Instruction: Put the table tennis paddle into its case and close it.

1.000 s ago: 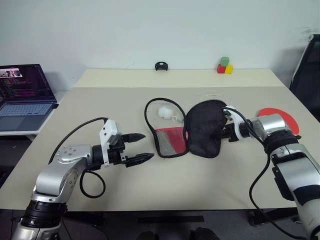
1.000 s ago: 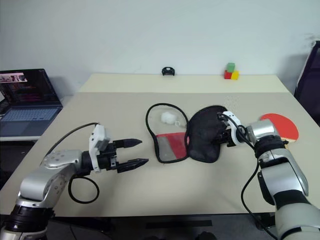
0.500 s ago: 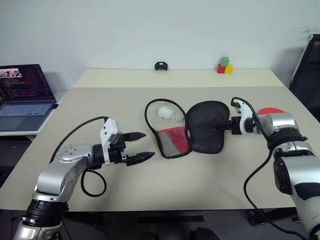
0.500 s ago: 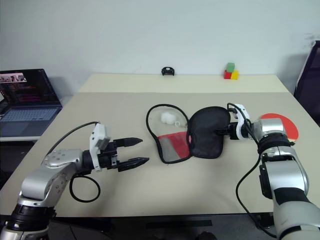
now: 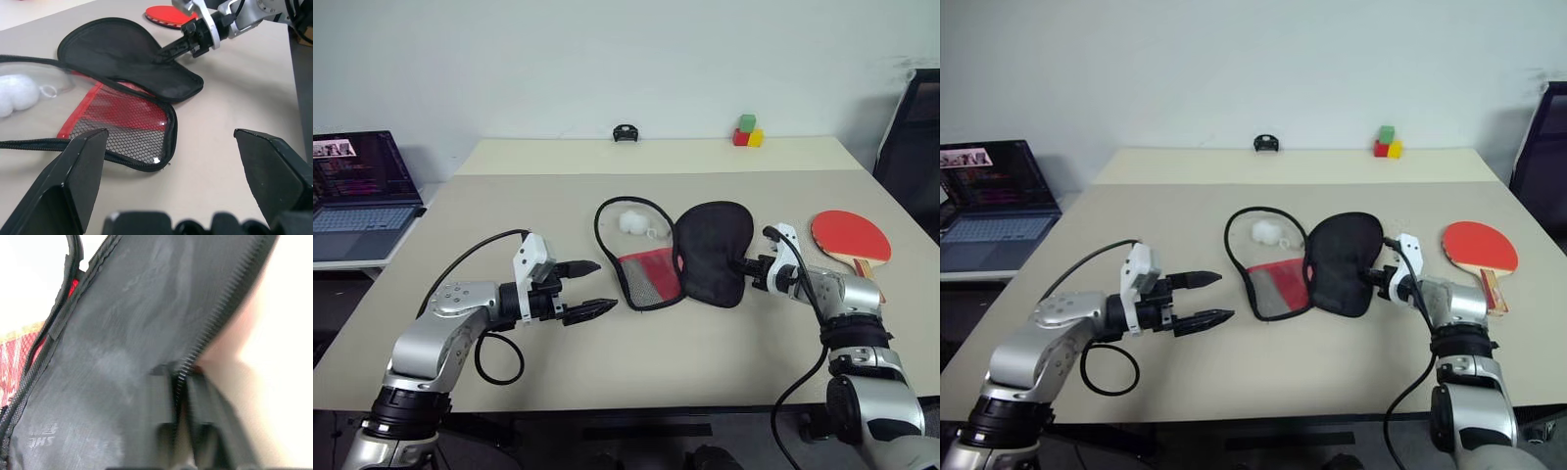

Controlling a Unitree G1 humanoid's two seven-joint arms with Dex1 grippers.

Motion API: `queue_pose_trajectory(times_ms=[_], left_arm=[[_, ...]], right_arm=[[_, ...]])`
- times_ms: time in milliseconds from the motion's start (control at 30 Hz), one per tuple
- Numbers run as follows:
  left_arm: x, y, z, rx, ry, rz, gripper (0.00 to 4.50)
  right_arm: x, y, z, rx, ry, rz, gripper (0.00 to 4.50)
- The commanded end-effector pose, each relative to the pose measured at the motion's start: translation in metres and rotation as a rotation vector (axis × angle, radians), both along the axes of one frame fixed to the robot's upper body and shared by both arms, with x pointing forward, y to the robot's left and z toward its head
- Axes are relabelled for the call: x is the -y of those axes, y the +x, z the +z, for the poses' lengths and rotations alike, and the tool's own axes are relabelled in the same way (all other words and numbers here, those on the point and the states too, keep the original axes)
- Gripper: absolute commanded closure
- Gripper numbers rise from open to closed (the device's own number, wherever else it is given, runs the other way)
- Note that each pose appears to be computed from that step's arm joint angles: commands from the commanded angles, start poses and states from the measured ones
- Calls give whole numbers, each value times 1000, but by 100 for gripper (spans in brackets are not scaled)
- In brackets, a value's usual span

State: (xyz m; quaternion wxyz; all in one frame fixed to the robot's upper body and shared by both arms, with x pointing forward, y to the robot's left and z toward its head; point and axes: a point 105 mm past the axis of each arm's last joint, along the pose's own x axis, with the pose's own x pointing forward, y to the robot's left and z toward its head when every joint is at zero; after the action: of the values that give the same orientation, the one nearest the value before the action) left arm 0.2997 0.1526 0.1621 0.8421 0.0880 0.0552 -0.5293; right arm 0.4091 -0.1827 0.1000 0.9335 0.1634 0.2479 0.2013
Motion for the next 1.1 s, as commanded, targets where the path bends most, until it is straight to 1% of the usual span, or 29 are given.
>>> queue_pose_trajectory(times_ms=[33,200,400,900,1100], left_arm=[[2,2,12,52,-4,-12,0],[1,2,12,55,-2,-7,0],[0,1,12,55,-2,-1,0],[-3,2,13,58,6,9,0],[-1,3,14,60,5,4,0]], right_arm=[[0,10,21,53,-3,-6,447],[8,22,38,71,-38,-5,447],[15,32,52,84,-87,10,447],[37,41,60,100,-235,-9,447],[31,42,64,103,-231,20,447]])
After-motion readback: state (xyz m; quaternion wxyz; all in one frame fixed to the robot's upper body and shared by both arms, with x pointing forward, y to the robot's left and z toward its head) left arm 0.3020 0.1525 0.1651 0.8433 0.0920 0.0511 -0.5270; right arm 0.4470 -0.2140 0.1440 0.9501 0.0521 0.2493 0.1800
